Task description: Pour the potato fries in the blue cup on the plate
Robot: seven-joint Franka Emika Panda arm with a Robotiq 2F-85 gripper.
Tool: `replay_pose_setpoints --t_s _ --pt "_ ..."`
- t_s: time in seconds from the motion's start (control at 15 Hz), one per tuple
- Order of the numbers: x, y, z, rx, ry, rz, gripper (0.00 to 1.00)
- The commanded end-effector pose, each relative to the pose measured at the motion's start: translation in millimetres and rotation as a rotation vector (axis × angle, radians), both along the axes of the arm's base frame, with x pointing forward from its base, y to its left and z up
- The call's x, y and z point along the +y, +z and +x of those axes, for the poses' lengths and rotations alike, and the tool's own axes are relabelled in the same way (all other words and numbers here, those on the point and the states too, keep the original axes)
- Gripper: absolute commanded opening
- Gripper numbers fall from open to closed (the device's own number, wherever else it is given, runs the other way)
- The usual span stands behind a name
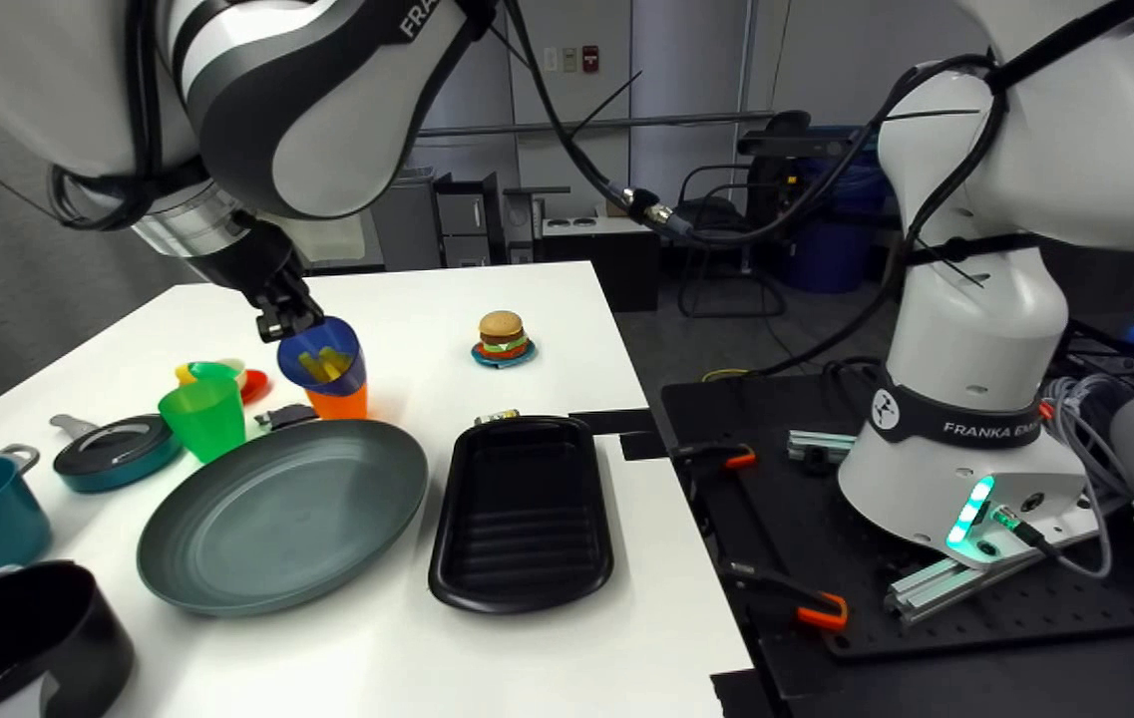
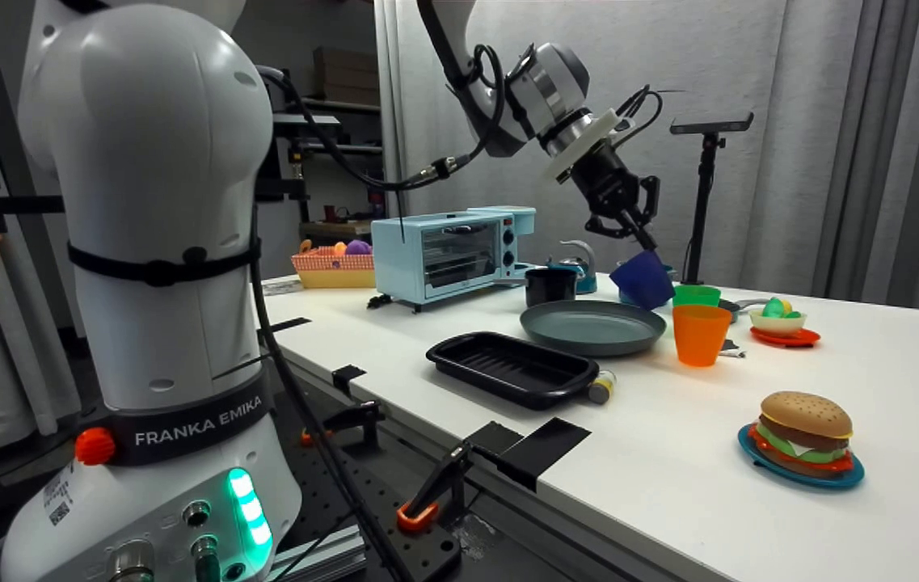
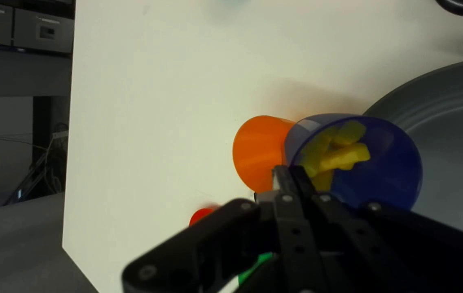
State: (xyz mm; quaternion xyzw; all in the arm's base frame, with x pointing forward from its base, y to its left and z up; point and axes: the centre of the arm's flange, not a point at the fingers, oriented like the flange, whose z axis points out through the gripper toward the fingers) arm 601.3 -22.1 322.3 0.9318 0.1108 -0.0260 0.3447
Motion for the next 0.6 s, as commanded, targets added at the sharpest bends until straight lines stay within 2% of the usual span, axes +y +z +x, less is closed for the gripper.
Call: replay_pose_setpoints --t_s 0.0,0.2,0.53 --pt "15 4 8 -0.013 0.005 -0.111 0.01" --pt "22 1 5 -0.014 0.016 -0.182 0.01" --pt "38 -19 3 -0.003 0.06 -0.353 0.01"
